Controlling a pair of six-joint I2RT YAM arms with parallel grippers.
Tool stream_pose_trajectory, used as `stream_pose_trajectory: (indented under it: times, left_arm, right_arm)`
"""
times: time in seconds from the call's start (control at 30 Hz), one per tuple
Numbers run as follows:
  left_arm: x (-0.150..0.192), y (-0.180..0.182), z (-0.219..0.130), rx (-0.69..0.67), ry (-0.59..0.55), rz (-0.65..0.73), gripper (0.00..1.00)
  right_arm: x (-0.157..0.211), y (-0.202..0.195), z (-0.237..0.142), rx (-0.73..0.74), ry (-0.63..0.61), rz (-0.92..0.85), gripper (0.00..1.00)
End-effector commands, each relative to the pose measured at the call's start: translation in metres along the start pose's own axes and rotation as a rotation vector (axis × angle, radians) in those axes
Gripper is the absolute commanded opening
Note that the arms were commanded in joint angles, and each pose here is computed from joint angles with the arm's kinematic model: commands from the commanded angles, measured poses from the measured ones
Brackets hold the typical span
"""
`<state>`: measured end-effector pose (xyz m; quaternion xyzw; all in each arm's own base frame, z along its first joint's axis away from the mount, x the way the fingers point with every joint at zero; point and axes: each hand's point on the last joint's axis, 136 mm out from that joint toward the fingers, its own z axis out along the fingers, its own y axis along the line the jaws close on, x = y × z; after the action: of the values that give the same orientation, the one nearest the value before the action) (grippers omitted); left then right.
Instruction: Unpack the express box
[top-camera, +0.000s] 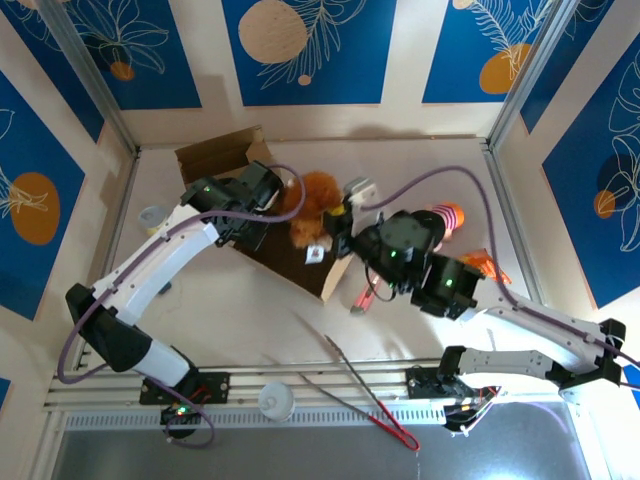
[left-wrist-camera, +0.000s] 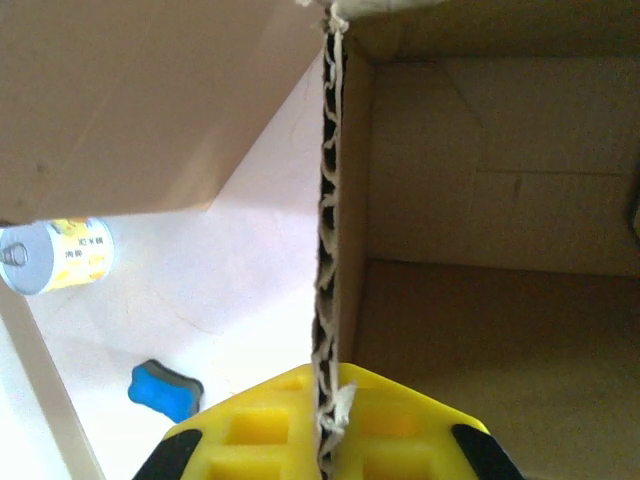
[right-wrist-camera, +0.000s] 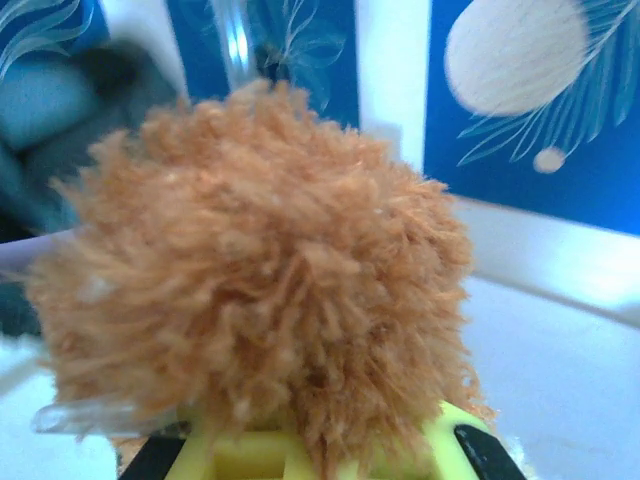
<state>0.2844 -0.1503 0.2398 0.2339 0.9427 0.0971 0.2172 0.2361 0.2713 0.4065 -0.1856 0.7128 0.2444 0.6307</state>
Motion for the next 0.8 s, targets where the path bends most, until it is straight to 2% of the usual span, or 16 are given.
stream_pose_trajectory:
  times: [0.0,0.1,0.2,0.4,0.6,0.77]
  left_arm:
    - [0.017,0.001,0.010,0.008,0.094,-0.053,0.00]
    - [0.019,0.000,0.016,0.027,0.127,-0.085,0.00]
    - [0.018,-0.001,0.021,0.034,0.154,-0.104,0.00]
    - [0.006,0.001,0.028,0.032,0.162,-0.168,0.00]
    - [-0.003,0.008,0.038,-0.006,0.171,-0.232,0.00]
    - [-0.009,0.009,0.045,-0.007,0.182,-0.250,0.00]
  right_arm:
    - [-0.055,-0.039,-0.012,0.112,-0.056,0.112,0.00]
    - [-0.057,-0.087,-0.006,0.232,0.047,0.158,0.00]
    - [-0.037,-0.141,0.011,0.336,0.201,0.211,0.00]
    - [0.059,-0.224,0.075,0.370,0.561,0.347,0.00]
    - [0.154,-0.260,0.123,0.414,0.773,0.404,0.00]
    - [0.215,-0.274,0.142,0.453,0.894,0.442,0.00]
